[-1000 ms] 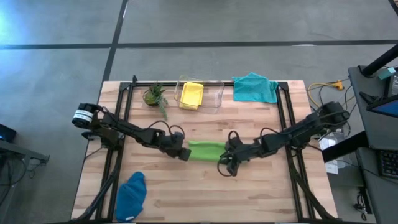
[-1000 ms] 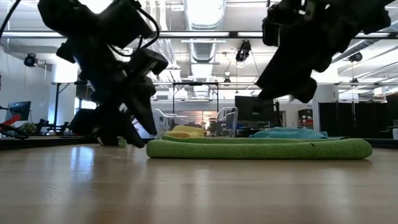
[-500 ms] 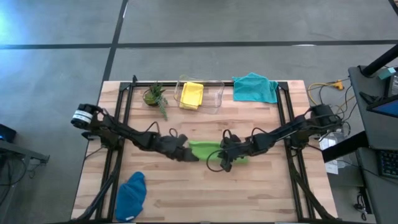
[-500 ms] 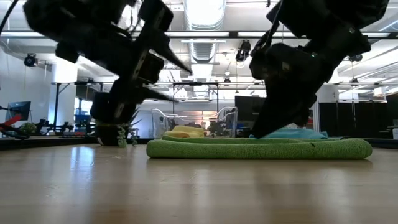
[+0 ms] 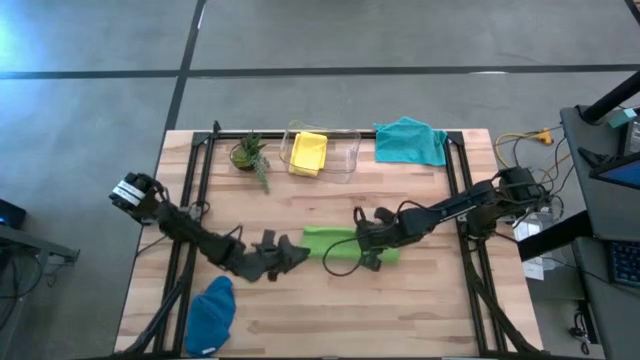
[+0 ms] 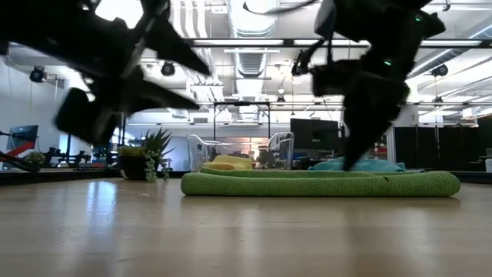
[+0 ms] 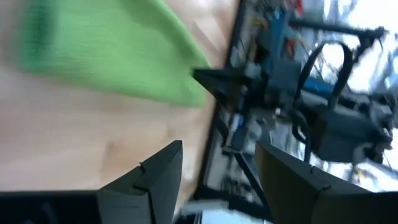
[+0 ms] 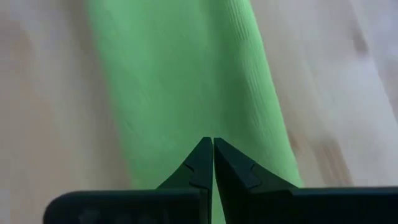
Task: Fold microfiber towels
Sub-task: Fold the green towel
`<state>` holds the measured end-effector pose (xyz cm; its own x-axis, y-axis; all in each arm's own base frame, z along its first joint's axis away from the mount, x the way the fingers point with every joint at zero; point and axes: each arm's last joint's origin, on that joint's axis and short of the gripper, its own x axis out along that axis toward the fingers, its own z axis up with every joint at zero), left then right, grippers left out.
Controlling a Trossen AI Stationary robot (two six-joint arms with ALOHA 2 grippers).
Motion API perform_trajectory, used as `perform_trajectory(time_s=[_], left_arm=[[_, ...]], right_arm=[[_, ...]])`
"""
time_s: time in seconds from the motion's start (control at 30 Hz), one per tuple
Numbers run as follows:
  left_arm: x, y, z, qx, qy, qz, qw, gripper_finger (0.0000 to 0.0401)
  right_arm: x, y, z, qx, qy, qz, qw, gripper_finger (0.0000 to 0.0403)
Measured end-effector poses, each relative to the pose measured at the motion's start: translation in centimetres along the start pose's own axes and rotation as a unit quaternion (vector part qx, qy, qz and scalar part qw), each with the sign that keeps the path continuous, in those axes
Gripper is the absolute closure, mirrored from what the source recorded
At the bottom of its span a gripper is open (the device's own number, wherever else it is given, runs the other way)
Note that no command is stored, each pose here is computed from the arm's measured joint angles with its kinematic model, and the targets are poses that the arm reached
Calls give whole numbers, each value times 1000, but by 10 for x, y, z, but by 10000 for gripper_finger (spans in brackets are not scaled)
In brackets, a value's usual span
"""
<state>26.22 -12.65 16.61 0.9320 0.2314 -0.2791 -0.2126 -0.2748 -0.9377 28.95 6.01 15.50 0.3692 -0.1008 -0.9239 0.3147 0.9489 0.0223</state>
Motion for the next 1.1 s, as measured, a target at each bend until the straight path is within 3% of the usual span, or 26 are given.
perform_trajectory(time_s=[0.17,0.3,0.43,0.57,0.8,1.1], left_arm=[[2,0,-5,0,-41,34,999,218],[15,-7,0,6,-62,31,998,240],[20,0,0,19,-52,55,997,268],[20,9,-3,25,-24,83,996,294],[20,13,-5,18,3,114,993,330],[26,17,9,30,14,186,982,340]], right_arm=[[3,-5,-31,-6,81,-20,996,394],[6,3,-44,6,70,17,997,394],[7,21,-43,26,44,91,995,394],[4,32,-38,63,28,128,989,394],[1,36,-31,114,23,136,984,394],[1,37,-29,122,10,131,984,394]])
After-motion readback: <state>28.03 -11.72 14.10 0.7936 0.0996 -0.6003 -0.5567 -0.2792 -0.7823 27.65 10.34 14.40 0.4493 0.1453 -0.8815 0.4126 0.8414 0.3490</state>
